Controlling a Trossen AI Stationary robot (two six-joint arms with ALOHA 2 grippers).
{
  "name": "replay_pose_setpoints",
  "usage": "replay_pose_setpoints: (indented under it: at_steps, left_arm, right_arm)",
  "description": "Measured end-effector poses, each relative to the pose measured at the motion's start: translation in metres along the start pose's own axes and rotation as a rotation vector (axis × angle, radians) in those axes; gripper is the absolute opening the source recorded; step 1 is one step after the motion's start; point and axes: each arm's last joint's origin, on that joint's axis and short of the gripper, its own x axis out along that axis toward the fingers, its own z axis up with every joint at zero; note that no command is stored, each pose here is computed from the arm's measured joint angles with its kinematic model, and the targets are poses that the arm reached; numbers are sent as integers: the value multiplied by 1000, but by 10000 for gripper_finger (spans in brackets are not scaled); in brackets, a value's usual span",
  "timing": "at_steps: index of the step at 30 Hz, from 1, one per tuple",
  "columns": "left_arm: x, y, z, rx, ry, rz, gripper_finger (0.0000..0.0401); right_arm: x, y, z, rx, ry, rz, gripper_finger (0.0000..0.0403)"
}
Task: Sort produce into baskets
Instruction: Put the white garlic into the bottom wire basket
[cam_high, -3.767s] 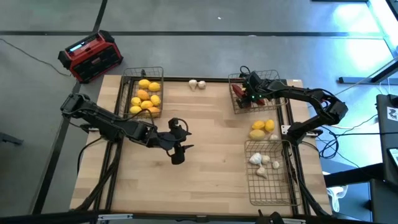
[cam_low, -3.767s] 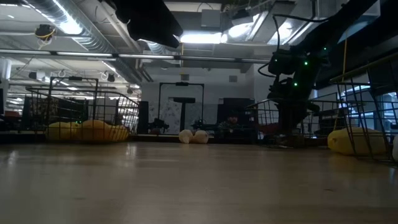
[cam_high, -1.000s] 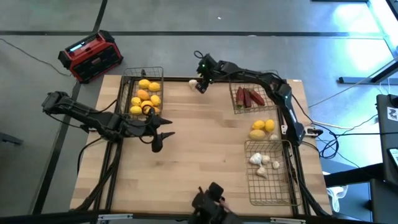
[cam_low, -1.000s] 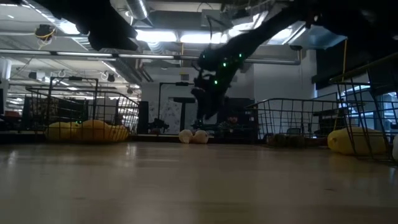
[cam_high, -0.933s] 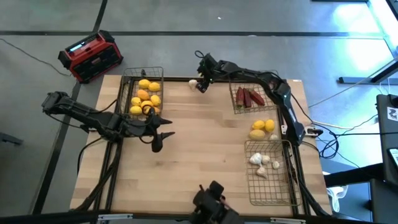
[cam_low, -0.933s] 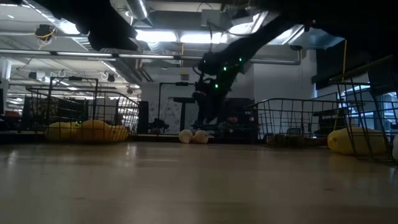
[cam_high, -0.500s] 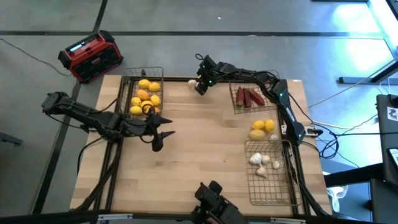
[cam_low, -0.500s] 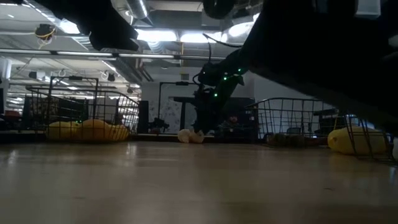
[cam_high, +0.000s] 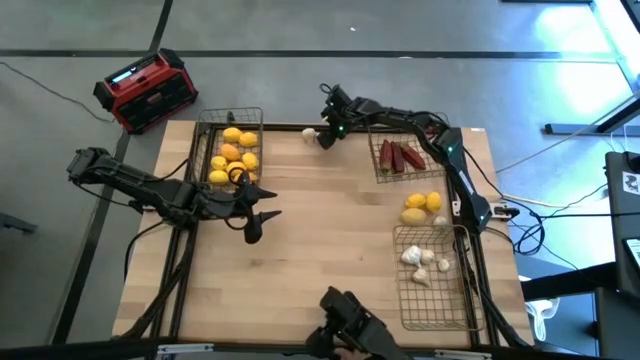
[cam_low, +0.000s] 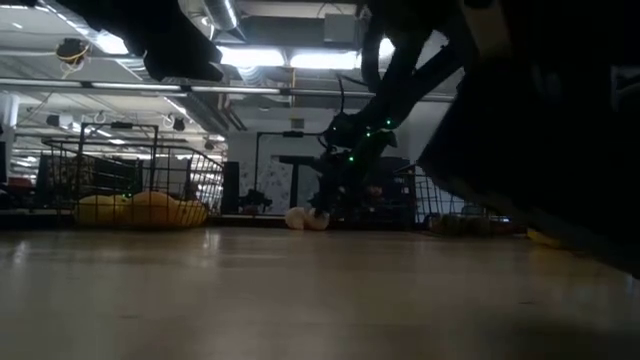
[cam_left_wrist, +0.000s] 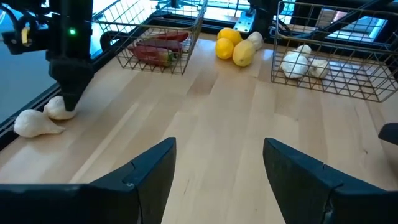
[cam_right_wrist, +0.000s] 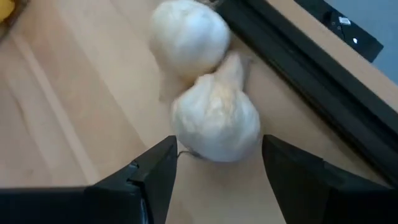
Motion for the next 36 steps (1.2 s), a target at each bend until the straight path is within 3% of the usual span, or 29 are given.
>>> replay_pose_setpoints:
  at_steps: [5, 23, 31, 36]
  left_arm:
    - [0, 0, 0, -2, 0, 1, 237]
    - [0, 0, 0, -2, 0, 1, 237]
    - [0, 0, 0, -2, 0, 1, 237]
    - [0, 0, 0, -2, 0, 1, 237]
  right_arm:
    - [1, -5, 0, 33, 4, 33, 232]
    - [2, -2, 3, -83, -24, 74, 228]
    - [3, -1, 3, -87, -26, 126, 157]
    - [1, -8, 4, -72, -32, 73, 108]
